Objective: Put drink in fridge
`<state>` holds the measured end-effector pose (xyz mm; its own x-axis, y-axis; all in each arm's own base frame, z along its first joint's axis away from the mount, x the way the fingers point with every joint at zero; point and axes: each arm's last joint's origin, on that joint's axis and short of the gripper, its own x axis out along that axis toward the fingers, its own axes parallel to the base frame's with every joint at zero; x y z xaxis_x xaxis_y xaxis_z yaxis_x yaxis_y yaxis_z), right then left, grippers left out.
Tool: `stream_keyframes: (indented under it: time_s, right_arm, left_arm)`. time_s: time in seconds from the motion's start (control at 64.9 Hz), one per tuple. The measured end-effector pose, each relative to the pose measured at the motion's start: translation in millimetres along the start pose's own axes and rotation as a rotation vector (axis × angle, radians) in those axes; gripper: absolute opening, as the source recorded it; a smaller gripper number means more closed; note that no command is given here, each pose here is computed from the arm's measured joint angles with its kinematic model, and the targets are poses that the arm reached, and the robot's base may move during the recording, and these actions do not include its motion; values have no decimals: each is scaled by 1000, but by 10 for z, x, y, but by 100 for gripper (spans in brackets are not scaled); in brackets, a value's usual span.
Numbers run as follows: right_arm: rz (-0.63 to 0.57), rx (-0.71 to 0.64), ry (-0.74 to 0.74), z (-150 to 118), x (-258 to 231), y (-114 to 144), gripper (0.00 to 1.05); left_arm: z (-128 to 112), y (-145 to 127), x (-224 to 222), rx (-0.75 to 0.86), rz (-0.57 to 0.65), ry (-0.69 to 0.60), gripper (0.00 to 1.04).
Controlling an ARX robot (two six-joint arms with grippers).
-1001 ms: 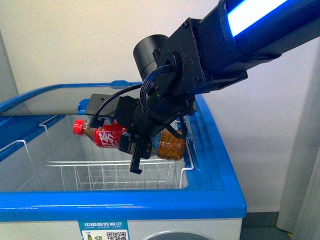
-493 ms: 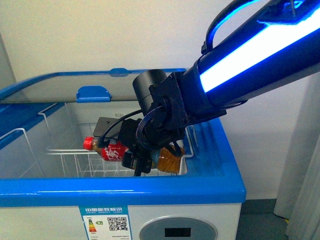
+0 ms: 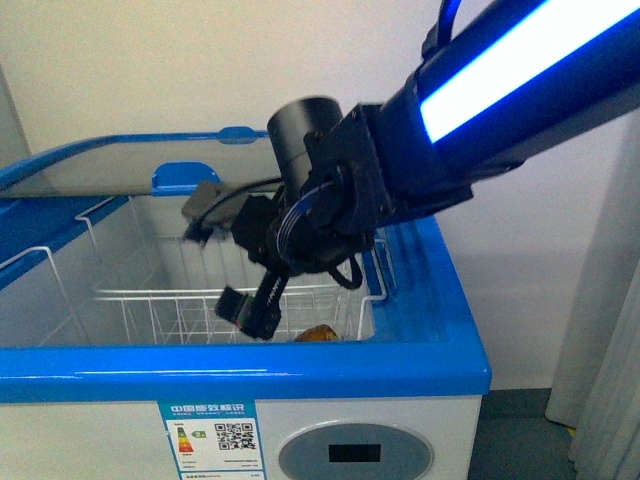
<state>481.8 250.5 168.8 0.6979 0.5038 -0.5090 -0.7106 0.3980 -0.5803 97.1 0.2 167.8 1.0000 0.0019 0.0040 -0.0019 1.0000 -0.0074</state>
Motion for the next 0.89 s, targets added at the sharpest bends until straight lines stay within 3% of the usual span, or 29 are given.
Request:
stream_keyframes:
  time_s: [0.108, 0.216, 0.37, 0.447, 0.57, 0.893]
  right_arm:
    - [-66, 127, -79, 147, -292, -215, 98]
    - [-161, 350, -182, 211, -814, -523, 98]
    - [-370, 666, -264, 38, -1648, -861, 98]
    - [-523, 853, -206, -181, -2159, -894, 98]
    - [-701, 1002, -79, -552, -2872, -598, 98]
    - [-757, 1150, 57, -1038, -4128, 615, 98]
  left_arm:
    - [0, 0, 0, 0, 0, 0, 3]
    - [0, 0, 0, 0, 0, 0, 3]
    - [0, 0, 0, 0, 0, 0, 3]
    - [0, 0, 0, 0, 0, 0, 3]
    - [0, 0, 0, 0, 0, 0, 3]
    - [0, 0, 0, 0, 0, 0, 3]
